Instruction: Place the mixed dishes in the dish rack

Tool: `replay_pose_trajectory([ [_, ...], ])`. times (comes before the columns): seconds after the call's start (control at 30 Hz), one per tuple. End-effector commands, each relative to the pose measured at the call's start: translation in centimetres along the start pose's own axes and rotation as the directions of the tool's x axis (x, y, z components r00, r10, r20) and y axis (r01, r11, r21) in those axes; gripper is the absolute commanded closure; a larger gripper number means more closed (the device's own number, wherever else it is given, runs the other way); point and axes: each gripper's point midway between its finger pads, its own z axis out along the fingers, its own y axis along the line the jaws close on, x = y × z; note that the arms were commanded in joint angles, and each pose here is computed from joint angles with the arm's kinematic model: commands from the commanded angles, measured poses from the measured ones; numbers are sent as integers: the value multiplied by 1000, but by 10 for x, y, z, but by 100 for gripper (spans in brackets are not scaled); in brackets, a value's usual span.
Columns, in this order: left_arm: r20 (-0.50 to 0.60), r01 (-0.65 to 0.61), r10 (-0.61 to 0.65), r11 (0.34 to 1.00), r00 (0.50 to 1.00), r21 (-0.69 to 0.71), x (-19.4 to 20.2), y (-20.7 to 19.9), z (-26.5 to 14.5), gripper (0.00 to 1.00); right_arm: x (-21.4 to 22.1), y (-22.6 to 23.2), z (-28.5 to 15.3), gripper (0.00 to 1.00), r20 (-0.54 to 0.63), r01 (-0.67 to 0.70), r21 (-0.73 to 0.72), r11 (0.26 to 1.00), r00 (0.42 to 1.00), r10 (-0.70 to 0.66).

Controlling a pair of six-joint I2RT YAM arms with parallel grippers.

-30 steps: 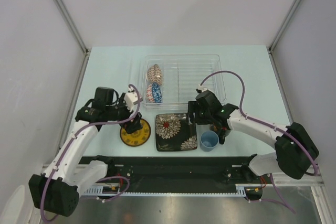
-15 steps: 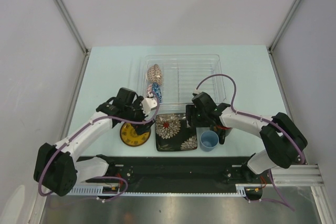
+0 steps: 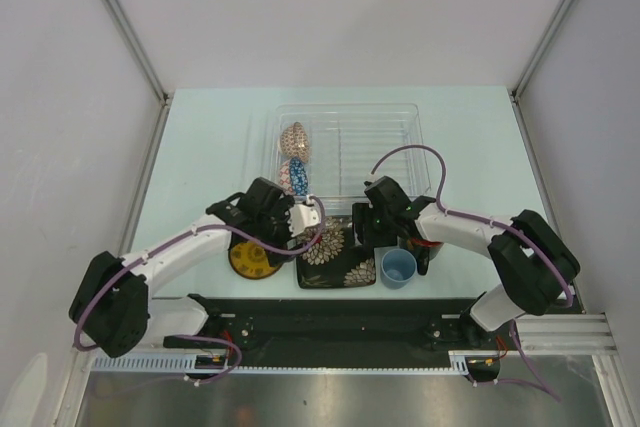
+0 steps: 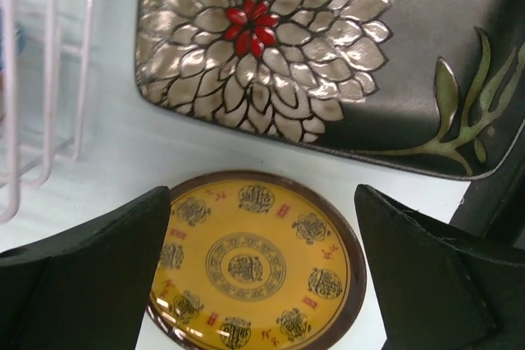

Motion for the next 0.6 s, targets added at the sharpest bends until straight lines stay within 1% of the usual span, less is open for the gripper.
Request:
replay_pose_trajectory([
  [0.0,-34,-98,98,995,995,4,3,-2,17,0,-6,10,0,35,11,-11,-32,999,1000,11],
  [0.1,-55,-122,122,992,991,7,8,-3,27,0,-5,10,2,36,5,-11,-35,999,1000,12],
  [0.3,-52,-117,117,993,992,12,4,1,39,0,-4,16,6,38,-5,-19,-63,998,1000,19],
  [0.57,-35,-118,119,993,992,24,-7,-1,50,0,2,36,14,41,-68,-19,-196,981,998,6],
])
